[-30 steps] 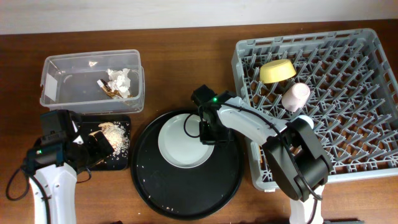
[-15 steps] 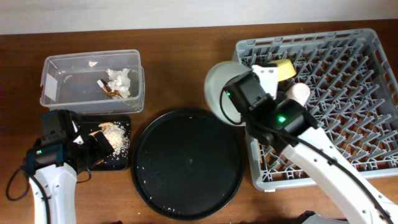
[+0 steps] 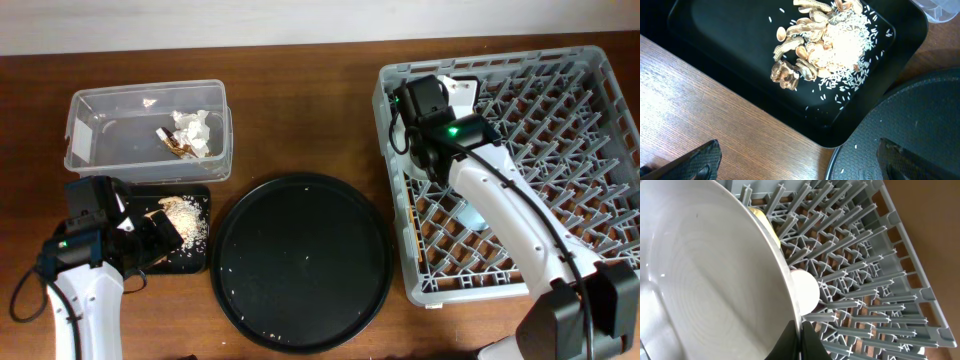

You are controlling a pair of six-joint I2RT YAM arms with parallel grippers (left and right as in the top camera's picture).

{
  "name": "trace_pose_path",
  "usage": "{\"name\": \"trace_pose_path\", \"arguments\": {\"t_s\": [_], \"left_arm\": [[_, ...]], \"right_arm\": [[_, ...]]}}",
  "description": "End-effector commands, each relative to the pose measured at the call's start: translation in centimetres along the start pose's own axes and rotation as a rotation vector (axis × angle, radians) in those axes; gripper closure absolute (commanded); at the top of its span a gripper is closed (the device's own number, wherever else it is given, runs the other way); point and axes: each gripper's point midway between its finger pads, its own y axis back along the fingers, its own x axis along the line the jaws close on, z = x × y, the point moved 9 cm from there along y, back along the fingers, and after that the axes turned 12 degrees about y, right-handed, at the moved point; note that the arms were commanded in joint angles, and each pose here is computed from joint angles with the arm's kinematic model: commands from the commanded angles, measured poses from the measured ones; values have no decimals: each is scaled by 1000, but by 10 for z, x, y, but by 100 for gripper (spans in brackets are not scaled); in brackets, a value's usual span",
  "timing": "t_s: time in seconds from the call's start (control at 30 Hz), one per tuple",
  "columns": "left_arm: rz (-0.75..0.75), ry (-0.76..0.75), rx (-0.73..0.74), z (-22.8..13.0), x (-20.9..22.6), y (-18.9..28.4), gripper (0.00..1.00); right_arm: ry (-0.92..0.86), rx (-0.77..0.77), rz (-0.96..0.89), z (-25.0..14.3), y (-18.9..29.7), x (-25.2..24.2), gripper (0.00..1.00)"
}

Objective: Sort waste into correct bins and load items into the dishwasher rack
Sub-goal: 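Lift the white plate with right gripper and stand it in the rack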

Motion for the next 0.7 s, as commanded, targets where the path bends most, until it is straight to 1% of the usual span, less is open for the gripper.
{"name": "trace_pose_path", "arguments": {"t_s": [0.0,0.03,0.07,0.1,0.13,0.17,0.2,0.23,0.33,0.37,0.4,0.43,0.47,0.5,0.53,0.6,0.67], "left_arm": [[-8,12,-9,0,1,2,2],[-8,12,-9,0,1,2,2],[-8,12,-9,0,1,2,2],[-8,11,-8,0,1,2,2],[-8,11,-8,0,1,2,2],[-7,11,-8,0,1,2,2],[-8,11,-8,0,1,2,2],[-8,11,-8,0,1,2,2],[-9,11,-6,0,1,2,2],[-32,9,5,-1,-1,2,2],[-68,-33,15,-2,-5,2,2],[-111,-77,24,-4,-12,3,2],[-160,-145,33,-7,-22,3,2],[-212,-262,40,-17,-39,5,1],[-225,-321,41,-22,-46,6,1],[-266,-563,70,-50,-72,10,1],[-242,-617,121,-65,-72,11,1]], "right_arm": [[-7,32,250,0,4,22,96],[-9,38,312,0,6,26,93],[-12,40,365,0,7,31,87],[-11,48,407,-1,9,33,85],[-12,50,434,-1,12,33,81],[-17,45,455,-1,15,33,72],[-24,34,477,0,20,30,59],[-31,22,482,1,25,26,50],[-63,-20,486,0,59,-9,32],[-84,-18,514,-5,70,-26,21],[-76,-14,585,-11,76,-41,12],[-62,-8,630,-14,76,-46,11],[-7,7,746,-21,74,-56,8],[67,28,839,-31,67,-65,4],[98,35,855,-35,65,-69,1],[91,89,848,-45,58,-80,1],[97,136,809,-53,58,-85,1]]}}
